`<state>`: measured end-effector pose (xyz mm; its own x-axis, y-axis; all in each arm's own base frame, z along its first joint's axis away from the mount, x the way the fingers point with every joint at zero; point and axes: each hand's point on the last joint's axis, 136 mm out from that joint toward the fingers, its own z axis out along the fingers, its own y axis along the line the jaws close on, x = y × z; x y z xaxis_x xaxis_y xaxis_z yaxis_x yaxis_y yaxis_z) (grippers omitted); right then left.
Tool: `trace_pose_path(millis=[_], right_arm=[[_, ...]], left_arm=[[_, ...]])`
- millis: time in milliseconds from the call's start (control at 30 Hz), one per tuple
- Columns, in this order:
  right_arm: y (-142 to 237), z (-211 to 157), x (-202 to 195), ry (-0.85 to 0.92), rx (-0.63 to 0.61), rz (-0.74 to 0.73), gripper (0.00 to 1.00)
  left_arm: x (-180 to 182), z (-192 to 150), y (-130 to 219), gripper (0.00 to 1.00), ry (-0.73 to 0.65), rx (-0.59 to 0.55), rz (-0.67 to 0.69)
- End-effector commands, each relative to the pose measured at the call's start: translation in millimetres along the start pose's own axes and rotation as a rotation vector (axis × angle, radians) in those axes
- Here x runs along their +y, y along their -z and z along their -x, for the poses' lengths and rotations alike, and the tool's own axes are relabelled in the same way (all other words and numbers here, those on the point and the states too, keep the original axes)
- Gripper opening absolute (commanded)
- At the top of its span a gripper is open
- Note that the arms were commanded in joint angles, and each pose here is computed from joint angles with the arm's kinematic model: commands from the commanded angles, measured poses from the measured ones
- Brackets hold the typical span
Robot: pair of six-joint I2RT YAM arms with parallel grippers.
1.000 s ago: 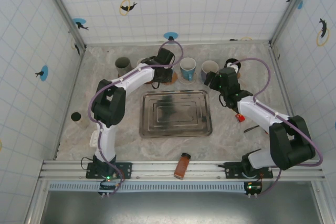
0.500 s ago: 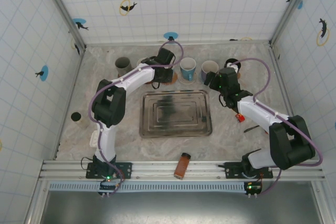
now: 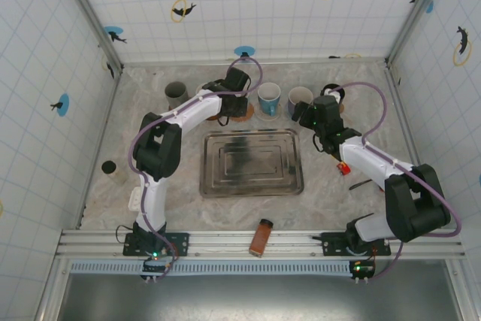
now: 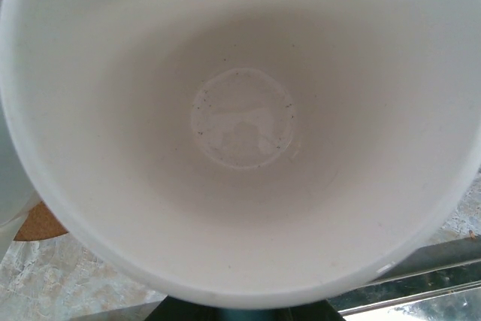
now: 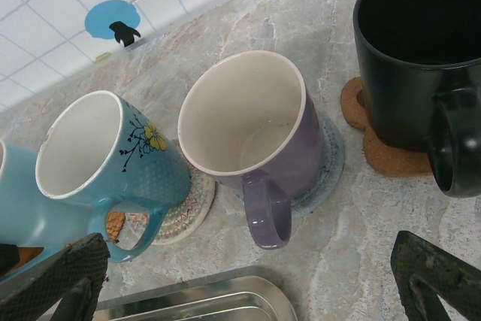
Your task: Place the cup by the coaster
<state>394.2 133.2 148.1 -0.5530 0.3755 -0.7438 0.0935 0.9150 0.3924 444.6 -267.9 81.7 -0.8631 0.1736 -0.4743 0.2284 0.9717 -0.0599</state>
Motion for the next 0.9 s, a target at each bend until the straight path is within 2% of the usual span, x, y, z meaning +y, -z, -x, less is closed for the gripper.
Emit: trace_pose_path(millis=[0,867], right_arm=[[0.7,22.0,13.4,-0.016,-0.049,0.034,0.99],[0.6,22.0,13.3,-0.016,-0.046,0.036,0.99]], left_arm=[[-1.2,28.3,12.5,0.00,-0.008,-0.088,-0.009],[0.1,16.8,7.5,0.00,-0.004,-0.053,-0.009]])
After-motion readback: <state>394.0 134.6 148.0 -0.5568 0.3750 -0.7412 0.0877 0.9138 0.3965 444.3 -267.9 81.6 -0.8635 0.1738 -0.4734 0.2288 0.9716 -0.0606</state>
